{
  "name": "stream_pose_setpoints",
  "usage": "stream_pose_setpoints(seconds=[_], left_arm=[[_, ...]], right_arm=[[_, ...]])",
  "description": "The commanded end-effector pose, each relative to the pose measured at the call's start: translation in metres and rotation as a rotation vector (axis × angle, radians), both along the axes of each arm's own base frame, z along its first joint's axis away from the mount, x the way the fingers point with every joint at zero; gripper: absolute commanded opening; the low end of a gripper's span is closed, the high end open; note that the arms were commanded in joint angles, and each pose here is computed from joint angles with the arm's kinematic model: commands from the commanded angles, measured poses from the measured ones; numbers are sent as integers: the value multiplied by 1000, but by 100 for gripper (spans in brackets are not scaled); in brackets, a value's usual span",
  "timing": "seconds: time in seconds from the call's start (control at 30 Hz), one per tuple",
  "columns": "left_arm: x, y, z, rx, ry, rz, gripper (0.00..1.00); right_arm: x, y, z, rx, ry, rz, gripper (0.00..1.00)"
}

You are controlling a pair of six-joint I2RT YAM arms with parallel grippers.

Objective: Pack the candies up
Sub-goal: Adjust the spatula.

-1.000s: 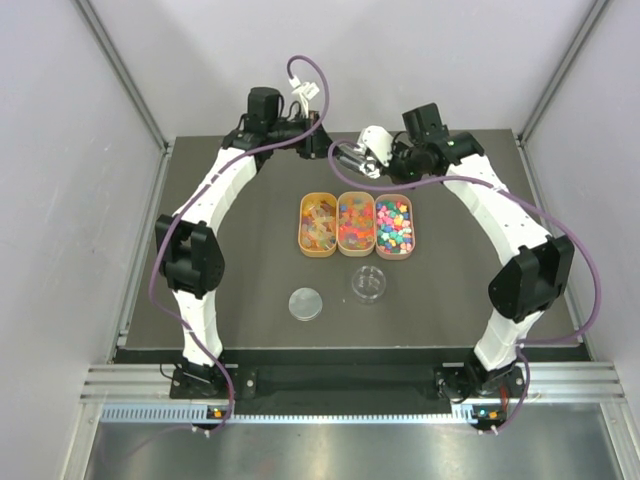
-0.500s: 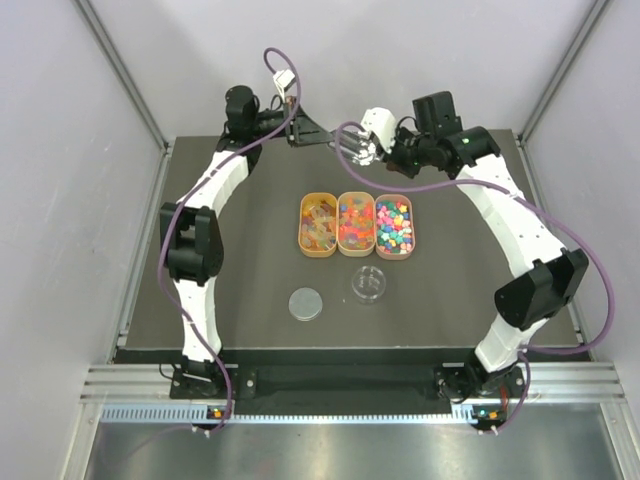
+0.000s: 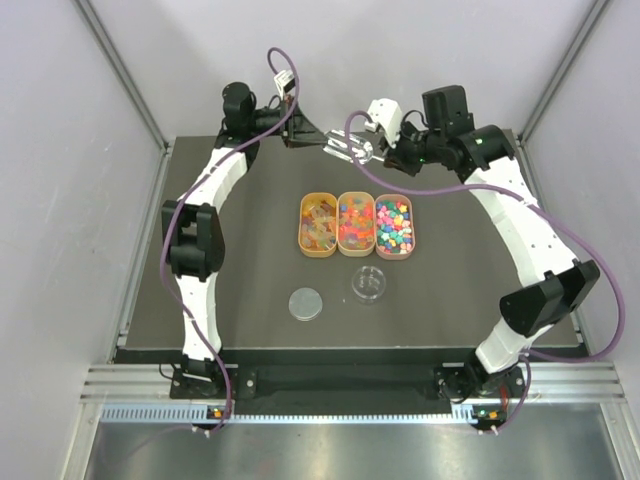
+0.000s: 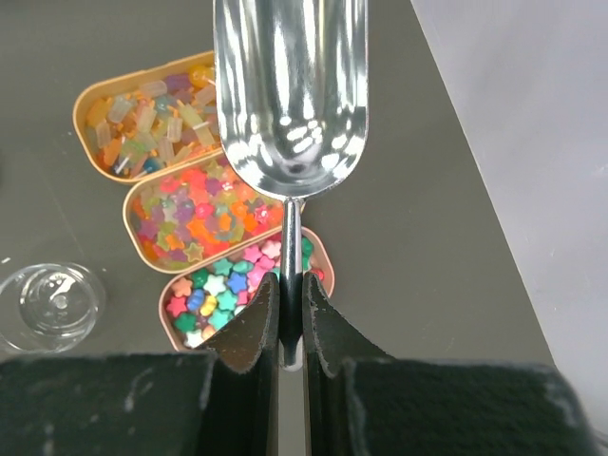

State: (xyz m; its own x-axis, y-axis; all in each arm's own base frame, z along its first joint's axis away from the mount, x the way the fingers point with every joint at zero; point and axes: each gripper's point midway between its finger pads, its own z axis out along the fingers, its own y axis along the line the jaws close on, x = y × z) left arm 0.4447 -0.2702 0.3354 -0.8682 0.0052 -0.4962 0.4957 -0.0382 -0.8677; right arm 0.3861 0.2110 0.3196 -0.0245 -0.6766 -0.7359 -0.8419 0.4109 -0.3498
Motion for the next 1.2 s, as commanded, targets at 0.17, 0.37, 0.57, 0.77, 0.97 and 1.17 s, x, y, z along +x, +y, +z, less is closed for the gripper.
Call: stream_pose_setpoints(seconds=[0.17,0.37,0.57,0.77,0.97,1.17], left_arm=[[-53,18,1,34,19,-270,0],[-53,30,-2,23,81,-244,0],[-47,47,-2,20,107,-200,0],[-49,47,-2,19,129,-200,0],[-49,47,-3,24,173,-204,0],[-57,47,-5,26,199,-206,0]], right_arm=[[-11,9,54,134,-76,26,0],[-18,6,45,129,-47,17,0],[-33,-1,44,129,-41,11,7],[-47,-3,76,222,-103,-14,56],[-67,2,79,337,-206,51,81],[-58,23,60,358,-88,112,82]])
